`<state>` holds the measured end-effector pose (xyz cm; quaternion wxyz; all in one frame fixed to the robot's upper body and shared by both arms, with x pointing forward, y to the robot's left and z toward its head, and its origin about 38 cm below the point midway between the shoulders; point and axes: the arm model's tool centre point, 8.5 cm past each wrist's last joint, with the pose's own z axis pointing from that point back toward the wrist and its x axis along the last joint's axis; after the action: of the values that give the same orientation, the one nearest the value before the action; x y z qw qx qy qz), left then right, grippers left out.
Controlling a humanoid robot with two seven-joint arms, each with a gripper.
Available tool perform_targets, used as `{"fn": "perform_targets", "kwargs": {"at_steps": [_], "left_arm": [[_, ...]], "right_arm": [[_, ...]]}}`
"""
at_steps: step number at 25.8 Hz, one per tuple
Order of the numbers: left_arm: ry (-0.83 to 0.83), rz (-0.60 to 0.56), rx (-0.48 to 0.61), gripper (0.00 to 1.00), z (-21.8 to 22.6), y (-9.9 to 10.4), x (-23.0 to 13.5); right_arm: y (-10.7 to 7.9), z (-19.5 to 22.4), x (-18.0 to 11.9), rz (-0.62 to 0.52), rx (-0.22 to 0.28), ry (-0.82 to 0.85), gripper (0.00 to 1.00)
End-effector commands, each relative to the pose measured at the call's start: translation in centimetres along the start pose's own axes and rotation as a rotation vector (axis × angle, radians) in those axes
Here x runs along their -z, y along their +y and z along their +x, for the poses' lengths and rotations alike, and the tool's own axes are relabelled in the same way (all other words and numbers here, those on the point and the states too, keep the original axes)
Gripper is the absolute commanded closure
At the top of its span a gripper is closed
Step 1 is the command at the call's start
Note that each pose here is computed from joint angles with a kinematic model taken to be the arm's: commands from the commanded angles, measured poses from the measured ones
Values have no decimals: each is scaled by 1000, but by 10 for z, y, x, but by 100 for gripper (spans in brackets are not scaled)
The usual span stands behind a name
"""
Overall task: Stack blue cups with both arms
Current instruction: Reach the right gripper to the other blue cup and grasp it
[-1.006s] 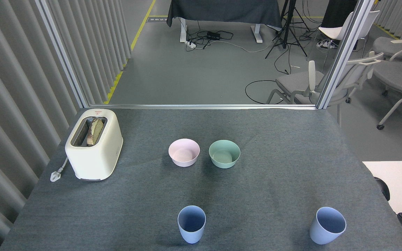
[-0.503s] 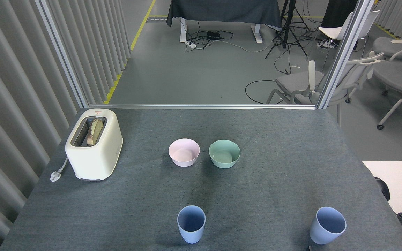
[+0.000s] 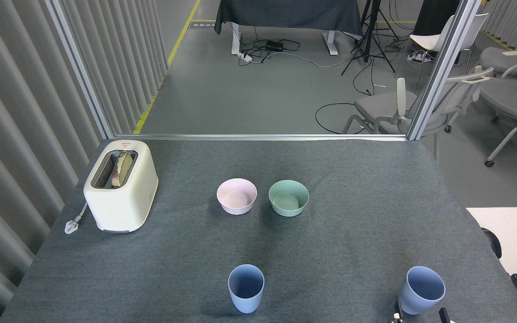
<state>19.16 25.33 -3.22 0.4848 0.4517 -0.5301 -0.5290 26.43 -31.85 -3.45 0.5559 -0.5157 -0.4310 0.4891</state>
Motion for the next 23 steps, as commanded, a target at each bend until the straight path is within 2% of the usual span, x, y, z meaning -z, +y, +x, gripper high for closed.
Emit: {"fn": "perform_targets", "kwargs": {"at_steps": [1,8,20,23], "left_arm": [[0,1,0,0,0,0,0],[0,-1,0,0,0,0,0],[-1,-1,-1,0,1,0,0],[-1,-1,-1,0,1,0,0]], "right_arm": [[-5,0,7,-14,-2,0,0],[-6,-3,23,-14,-7,2,0],[-18,-9,47,-34,-25,6,0],[-18,-9,47,-34,-32,4,7]]}}
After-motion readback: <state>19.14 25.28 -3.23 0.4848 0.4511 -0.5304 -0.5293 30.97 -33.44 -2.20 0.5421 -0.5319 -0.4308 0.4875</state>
